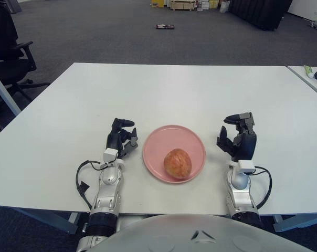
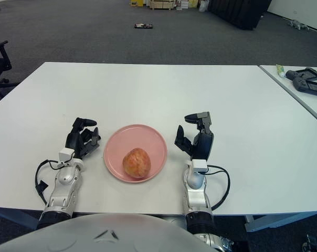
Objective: Put the apple into the plate.
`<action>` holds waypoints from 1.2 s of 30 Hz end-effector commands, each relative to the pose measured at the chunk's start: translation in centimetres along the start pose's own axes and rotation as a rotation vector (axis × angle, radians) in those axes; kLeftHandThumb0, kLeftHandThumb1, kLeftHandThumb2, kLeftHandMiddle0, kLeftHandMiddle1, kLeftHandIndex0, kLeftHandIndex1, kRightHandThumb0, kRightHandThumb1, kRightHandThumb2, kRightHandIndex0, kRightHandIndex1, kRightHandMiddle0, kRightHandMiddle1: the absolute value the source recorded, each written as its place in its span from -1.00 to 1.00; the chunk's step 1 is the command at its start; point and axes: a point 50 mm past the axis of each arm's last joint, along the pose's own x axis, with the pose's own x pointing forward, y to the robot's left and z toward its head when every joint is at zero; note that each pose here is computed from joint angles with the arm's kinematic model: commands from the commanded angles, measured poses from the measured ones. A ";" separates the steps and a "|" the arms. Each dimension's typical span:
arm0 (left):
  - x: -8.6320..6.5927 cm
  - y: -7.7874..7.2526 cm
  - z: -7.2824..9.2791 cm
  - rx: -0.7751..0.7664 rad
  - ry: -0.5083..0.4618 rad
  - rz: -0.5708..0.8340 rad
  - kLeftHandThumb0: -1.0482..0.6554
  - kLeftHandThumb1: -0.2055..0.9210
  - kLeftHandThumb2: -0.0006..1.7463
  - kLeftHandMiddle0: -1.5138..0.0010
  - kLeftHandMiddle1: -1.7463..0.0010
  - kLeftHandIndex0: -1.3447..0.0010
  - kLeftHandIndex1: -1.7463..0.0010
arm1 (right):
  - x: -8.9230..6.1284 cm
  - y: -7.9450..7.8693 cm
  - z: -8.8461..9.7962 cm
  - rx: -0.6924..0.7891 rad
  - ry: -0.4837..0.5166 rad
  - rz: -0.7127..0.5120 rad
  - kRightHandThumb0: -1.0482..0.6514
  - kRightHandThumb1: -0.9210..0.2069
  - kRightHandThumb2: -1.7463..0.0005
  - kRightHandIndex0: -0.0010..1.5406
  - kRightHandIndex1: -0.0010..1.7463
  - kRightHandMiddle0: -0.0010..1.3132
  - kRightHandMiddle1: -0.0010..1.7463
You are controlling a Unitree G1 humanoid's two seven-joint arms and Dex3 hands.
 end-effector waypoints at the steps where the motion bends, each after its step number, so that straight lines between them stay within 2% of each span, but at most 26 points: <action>1: -0.1 0.1 -0.4 0.003 0.030 0.002 -0.22 0.57 -0.02 0.24 -0.97 0.50 -1.00 | 0.1 0.0 -0.5 0.008 0.051 0.004 -0.23 -0.50 -0.05 0.21 1.00 -0.43 1.00; 3: -0.1 0.1 -0.4 0.002 0.029 0.003 -0.22 0.57 -0.02 0.24 -0.97 0.49 -1.00 | 0.1 0.1 -0.7 0.022 0.087 0.012 -0.23 -0.49 -0.05 0.21 1.00 -0.43 1.00; 8: -0.1 0.1 -0.4 -0.001 0.027 -0.002 -0.22 0.56 0.00 0.24 -0.97 0.49 -1.00 | -0.1 0.0 -1.5 0.136 0.296 0.048 -0.24 -0.45 -0.09 0.25 1.00 -0.40 1.00; 13: -0.1 0.1 -0.4 -0.013 0.026 -0.005 -0.22 0.55 0.01 0.25 -0.97 0.48 -1.00 | -0.3 -0.4 -1.7 0.235 0.441 0.077 -0.25 -0.38 -0.14 0.32 1.00 -0.36 1.00; 28: -0.1 0.2 -0.3 0.000 0.027 -0.002 -0.21 0.60 -0.04 0.26 -0.96 0.51 -1.00 | -0.7 -0.7 -1.2 0.288 0.604 0.117 -0.24 -0.39 -0.14 0.32 1.00 -0.37 1.00; 33: -0.1 0.2 -0.3 0.001 0.025 -0.003 -0.21 0.61 -0.05 0.24 -0.97 0.52 -1.00 | -0.9 -0.5 -1.4 0.349 0.656 0.151 -0.24 -0.38 -0.14 0.30 1.00 -0.37 1.00; 36: -0.1 0.2 -0.3 0.002 0.026 -0.004 -0.21 0.61 -0.05 0.23 -0.97 0.51 -1.00 | -1.1 -0.5 -1.5 0.439 0.723 0.161 -0.24 -0.38 -0.15 0.29 1.00 -0.36 1.00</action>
